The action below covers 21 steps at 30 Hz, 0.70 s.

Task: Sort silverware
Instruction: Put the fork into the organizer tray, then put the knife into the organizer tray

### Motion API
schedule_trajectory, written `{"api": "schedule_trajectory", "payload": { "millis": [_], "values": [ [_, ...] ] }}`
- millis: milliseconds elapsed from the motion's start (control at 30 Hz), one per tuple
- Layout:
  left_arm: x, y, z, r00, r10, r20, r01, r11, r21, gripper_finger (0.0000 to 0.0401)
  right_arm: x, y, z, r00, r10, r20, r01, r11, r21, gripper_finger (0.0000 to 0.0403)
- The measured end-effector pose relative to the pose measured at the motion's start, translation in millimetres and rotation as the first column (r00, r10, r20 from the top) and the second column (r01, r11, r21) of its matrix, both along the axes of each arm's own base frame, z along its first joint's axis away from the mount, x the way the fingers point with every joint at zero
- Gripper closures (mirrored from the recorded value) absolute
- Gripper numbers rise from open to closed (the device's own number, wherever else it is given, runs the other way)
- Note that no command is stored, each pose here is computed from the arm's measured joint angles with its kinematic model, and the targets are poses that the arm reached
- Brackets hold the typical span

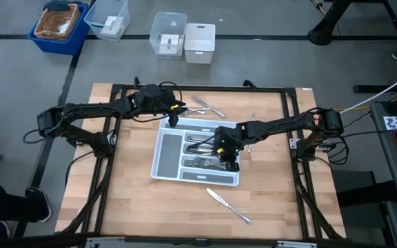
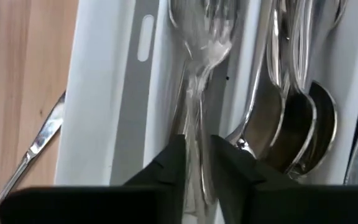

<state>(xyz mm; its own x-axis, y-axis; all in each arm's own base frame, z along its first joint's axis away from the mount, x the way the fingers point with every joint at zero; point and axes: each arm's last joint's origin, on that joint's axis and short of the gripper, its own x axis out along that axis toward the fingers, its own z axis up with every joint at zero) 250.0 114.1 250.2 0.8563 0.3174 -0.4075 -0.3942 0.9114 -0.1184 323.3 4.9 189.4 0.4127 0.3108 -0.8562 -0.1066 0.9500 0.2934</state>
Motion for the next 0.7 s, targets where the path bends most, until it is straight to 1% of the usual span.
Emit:
{"api": "schedule_trajectory", "payload": {
  "millis": [67, 167, 300, 467, 600, 700],
  "values": [
    [0, 0, 0, 1.0, 0.0, 0.0, 0.0, 1.0, 0.0, 0.0287, 0, 0, 0, 1.0, -0.004, 0.0, 0.004, 1.0, -0.005, 0.0314],
    [0, 0, 0, 1.0, 0.0, 0.0, 0.0, 1.0, 0.0, 0.0287, 0, 0, 0, 1.0, -0.007, -0.001, 0.007, 1.0, -0.005, 0.0298],
    [0, 0, 0, 1.0, 0.0, 0.0, 0.0, 1.0, 0.0, 0.0287, 4, 0, 9, 0.999, -0.048, -0.009, 0.048, 0.999, 0.014, 0.0297],
    [0, 0, 0, 1.0, 0.0, 0.0, 0.0, 1.0, 0.0, 0.0287, 11, -6, 36, 0.996, -0.091, -0.024, 0.092, 0.996, 0.017, 0.0304],
    [0, 0, 0, 1.0, 0.0, -0.001, 0.0, 1.0, 0.0, 0.0287, 16, -22, 62, 0.987, -0.162, -0.012, 0.161, 0.986, -0.041, 0.0306],
    [0, 0, 0, 1.0, 0.002, -0.001, -0.002, 1.0, -0.005, 0.0287, 20, -40, 79, 0.969, -0.243, 0.045, 0.247, 0.962, -0.119, 0.0306]
  ]
}}
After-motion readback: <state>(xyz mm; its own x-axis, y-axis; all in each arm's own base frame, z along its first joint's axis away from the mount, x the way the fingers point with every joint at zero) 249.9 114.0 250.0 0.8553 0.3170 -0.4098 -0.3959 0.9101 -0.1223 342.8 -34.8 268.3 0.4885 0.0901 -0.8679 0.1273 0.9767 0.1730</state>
